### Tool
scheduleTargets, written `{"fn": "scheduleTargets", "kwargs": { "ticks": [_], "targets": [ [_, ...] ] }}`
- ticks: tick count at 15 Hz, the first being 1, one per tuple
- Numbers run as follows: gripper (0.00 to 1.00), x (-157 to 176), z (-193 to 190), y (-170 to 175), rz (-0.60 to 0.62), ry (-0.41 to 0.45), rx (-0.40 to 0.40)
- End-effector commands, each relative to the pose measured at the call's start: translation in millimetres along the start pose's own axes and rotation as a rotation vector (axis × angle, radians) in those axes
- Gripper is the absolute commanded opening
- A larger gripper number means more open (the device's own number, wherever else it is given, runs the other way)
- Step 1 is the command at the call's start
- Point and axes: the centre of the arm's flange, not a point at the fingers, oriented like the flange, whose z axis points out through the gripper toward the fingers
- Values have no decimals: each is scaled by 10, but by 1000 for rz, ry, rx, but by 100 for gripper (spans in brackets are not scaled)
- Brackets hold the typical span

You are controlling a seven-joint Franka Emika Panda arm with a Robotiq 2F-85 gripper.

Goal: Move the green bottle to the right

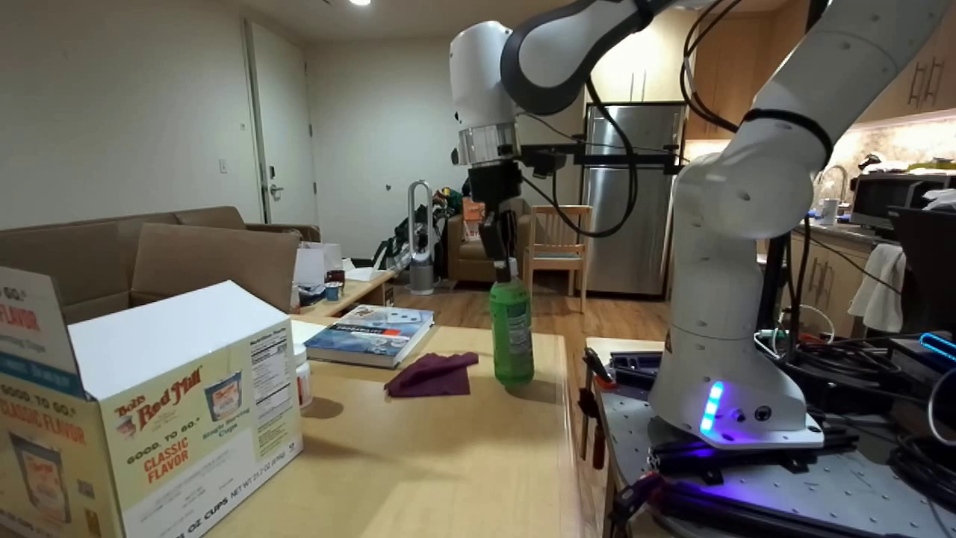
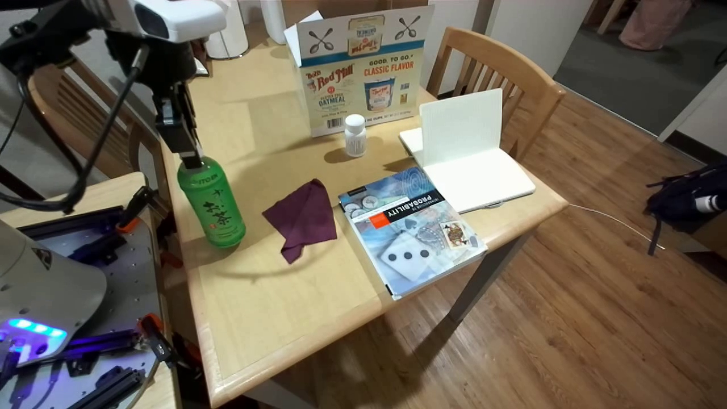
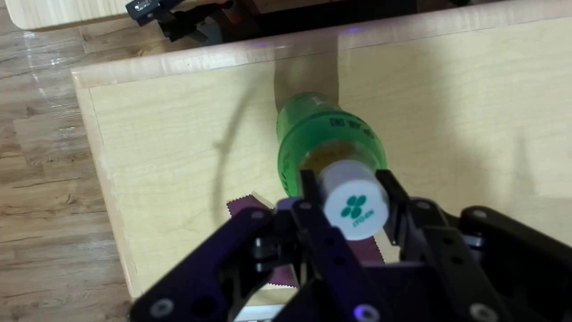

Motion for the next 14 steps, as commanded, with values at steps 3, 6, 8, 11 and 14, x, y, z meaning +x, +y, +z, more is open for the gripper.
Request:
{"fn": "scheduleTargets", "kwargs": {
  "ticks": [3, 6, 8, 11, 14],
  "targets": [
    [11, -127, 32, 133, -5, 2, 31],
    [11, -124, 60, 225, 16, -5, 49],
    [11, -113, 84, 314, 17, 0, 54],
    [11, -89, 136, 445, 15, -4, 46],
    [11, -63, 216, 571, -2, -10, 27]
  ]
}}
